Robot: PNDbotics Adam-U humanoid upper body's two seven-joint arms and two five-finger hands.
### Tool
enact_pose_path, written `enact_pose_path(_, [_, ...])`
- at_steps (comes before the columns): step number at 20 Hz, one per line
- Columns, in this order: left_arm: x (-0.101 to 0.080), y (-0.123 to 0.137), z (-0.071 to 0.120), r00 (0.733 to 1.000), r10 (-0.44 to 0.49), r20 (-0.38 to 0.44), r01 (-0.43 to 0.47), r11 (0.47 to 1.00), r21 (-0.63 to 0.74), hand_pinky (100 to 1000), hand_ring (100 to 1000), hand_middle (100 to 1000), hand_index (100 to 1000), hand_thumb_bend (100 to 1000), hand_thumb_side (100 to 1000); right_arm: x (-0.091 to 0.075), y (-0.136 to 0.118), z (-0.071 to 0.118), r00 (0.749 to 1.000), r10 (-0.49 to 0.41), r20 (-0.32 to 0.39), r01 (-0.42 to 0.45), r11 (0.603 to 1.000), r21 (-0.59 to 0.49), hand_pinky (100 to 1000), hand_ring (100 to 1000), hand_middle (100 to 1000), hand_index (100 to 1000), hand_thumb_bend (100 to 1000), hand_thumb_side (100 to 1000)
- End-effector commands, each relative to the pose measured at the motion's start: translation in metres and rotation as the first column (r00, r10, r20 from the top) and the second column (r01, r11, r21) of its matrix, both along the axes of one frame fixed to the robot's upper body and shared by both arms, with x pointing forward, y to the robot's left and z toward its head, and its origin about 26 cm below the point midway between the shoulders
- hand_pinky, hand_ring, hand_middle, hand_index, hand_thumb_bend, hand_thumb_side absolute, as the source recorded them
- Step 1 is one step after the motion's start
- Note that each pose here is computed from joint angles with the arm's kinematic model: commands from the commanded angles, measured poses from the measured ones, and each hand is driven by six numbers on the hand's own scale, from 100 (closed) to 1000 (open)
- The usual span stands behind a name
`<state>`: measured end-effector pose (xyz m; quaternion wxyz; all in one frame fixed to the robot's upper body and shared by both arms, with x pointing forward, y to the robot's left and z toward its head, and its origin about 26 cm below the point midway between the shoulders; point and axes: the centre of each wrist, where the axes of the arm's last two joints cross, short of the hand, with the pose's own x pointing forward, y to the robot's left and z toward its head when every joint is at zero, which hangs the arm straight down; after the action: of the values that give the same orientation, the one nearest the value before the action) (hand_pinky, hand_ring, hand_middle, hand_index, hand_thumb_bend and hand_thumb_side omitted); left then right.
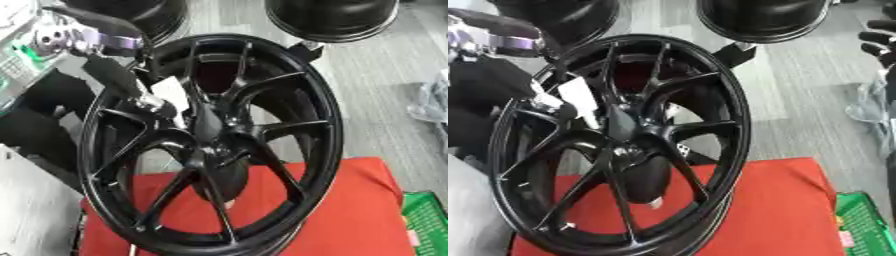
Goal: Pull the pin out of the wheel hub.
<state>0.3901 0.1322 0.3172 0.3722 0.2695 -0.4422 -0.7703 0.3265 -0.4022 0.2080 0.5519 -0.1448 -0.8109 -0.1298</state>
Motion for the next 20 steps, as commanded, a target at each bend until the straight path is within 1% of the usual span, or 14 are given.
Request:
enact_pose_path(1, [0.0011,0.002,0.007,1.0,0.015,0.015,-0.015,1.0,0.01,883,864,770,731,642,699,-0.0017,-0.0034,0.0131,1.0,-0.004,0.023,0.005,0.999,-0.032,799,694,632,783,100,678])
enact_pose_path(5, [0.0039,0.0029,0.0036,1.0,0.016,0.009,-0.016,1.0,0.018,880,859,764,692,636,680,-0.0015,-0.0029,0.0136,1.0,-0.002,0.025,0.003,1.0,-0.031,799,693,631,782,100,678])
enact_pose_path(8, [0.0056,0.0031,0.0011,1.0,0.015,0.002,-0.015,1.0,0.022,877,857,762,687,629,680,-0.0014,-0.0028,0.0136,1.0,-0.001,0.023,0.002,0.999,-0.032,799,693,631,782,100,678])
enact_pose_path(11, [0.006,0.0017,-0.0001,1.0,0.01,0.0,-0.01,1.0,0.024,876,855,760,681,624,646,-0.0012,-0.0028,0.0133,1.0,0.0,0.022,0.001,0.999,-0.033,799,693,631,782,100,679])
enact_pose_path(14, [0.0066,0.0008,-0.0006,1.0,0.009,0.001,-0.009,1.0,0.026,875,854,760,681,615,639,-0.0012,-0.0028,0.0133,1.0,0.0,0.022,0.0,0.999,-0.033,799,693,631,782,100,678])
enact_pose_path(16, [0.0064,-0.0006,-0.0005,1.0,0.005,0.002,-0.005,1.0,0.025,875,854,759,679,597,609,-0.0011,-0.0028,0.0133,1.0,0.001,0.022,0.0,0.999,-0.033,799,693,631,782,100,678])
enact_pose_path(17, [0.006,-0.0016,-0.0002,1.0,0.003,0.003,-0.003,1.0,0.025,874,853,759,672,580,569,-0.0011,-0.0028,0.0133,1.0,0.001,0.022,-0.001,0.999,-0.033,799,692,631,782,100,678])
enact_pose_path(20, [0.0046,-0.0034,0.0013,1.0,-0.002,0.009,0.002,1.0,0.023,873,851,756,659,570,512,-0.0011,-0.0028,0.0134,1.0,0.001,0.022,-0.001,0.999,-0.033,799,692,631,782,100,678])
